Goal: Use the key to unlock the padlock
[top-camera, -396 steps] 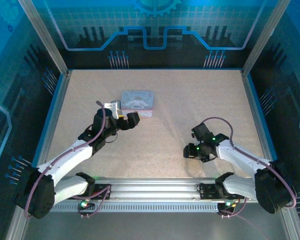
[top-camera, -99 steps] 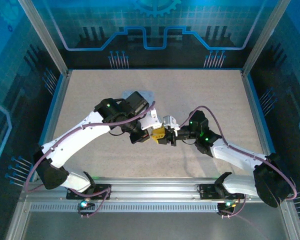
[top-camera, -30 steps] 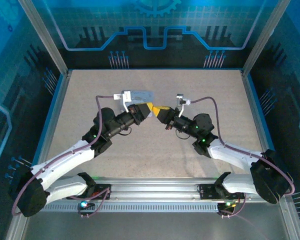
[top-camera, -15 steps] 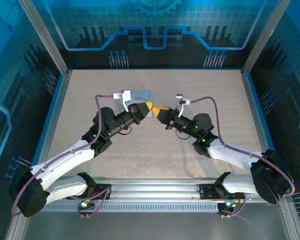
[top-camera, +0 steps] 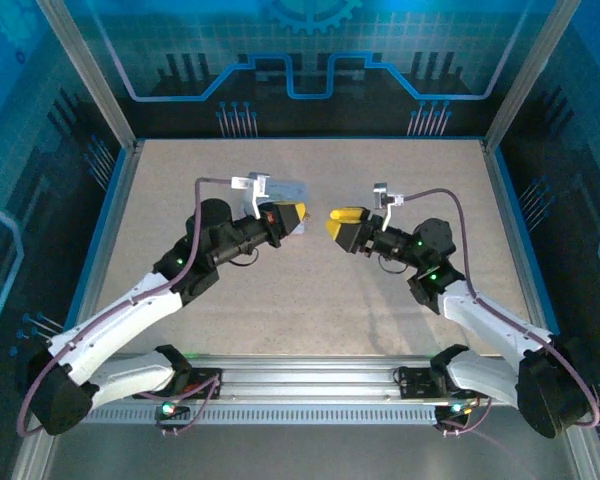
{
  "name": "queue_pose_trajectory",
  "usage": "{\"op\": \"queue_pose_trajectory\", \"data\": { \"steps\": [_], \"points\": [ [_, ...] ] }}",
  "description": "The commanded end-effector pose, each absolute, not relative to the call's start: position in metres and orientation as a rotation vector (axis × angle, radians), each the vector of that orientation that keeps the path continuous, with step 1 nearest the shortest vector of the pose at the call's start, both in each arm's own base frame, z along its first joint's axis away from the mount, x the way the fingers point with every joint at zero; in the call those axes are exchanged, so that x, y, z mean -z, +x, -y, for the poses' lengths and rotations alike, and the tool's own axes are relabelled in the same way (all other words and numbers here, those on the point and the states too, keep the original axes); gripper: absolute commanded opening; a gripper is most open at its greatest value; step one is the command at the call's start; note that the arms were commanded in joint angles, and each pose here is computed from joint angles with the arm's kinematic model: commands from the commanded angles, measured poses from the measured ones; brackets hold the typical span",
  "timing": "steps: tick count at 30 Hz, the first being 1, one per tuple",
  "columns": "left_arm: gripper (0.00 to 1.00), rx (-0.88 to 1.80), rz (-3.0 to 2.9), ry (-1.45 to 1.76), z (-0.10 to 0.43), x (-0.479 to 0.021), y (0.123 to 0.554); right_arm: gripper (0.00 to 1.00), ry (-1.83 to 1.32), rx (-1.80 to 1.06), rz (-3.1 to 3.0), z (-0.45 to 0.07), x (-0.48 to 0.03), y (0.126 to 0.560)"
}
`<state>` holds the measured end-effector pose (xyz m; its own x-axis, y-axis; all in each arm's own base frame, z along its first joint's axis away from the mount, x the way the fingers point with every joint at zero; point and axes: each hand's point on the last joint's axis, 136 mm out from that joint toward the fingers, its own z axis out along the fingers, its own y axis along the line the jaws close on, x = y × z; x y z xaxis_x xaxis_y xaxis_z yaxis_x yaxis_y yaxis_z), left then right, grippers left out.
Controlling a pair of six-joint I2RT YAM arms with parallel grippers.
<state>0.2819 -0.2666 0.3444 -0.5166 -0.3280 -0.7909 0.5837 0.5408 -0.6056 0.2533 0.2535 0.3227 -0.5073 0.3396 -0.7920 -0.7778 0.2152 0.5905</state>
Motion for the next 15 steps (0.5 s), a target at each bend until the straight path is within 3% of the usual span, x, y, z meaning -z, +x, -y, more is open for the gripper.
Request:
{"op": "queue_pose_trajectory", "data": {
  "steps": [1, 8, 15],
  "points": [
    [0.0, 1.106, -1.815, 0.348, 0.268, -0.351, 0.267, 0.65, -0.561, -1.533, -1.547, -0.257, -0.326, 0.237],
    [0.0, 1.144, -1.834, 0.415, 0.277, -0.357, 0.261, 0.66, -0.624, -1.579, -1.513, -0.266, -0.336, 0.235],
    [0.0, 1.174, -1.844, 0.432, 0.284, -0.354, 0.263, 0.58, -0.657, -1.6, -1.494, -0.279, -0.344, 0.235]
  ]
}}
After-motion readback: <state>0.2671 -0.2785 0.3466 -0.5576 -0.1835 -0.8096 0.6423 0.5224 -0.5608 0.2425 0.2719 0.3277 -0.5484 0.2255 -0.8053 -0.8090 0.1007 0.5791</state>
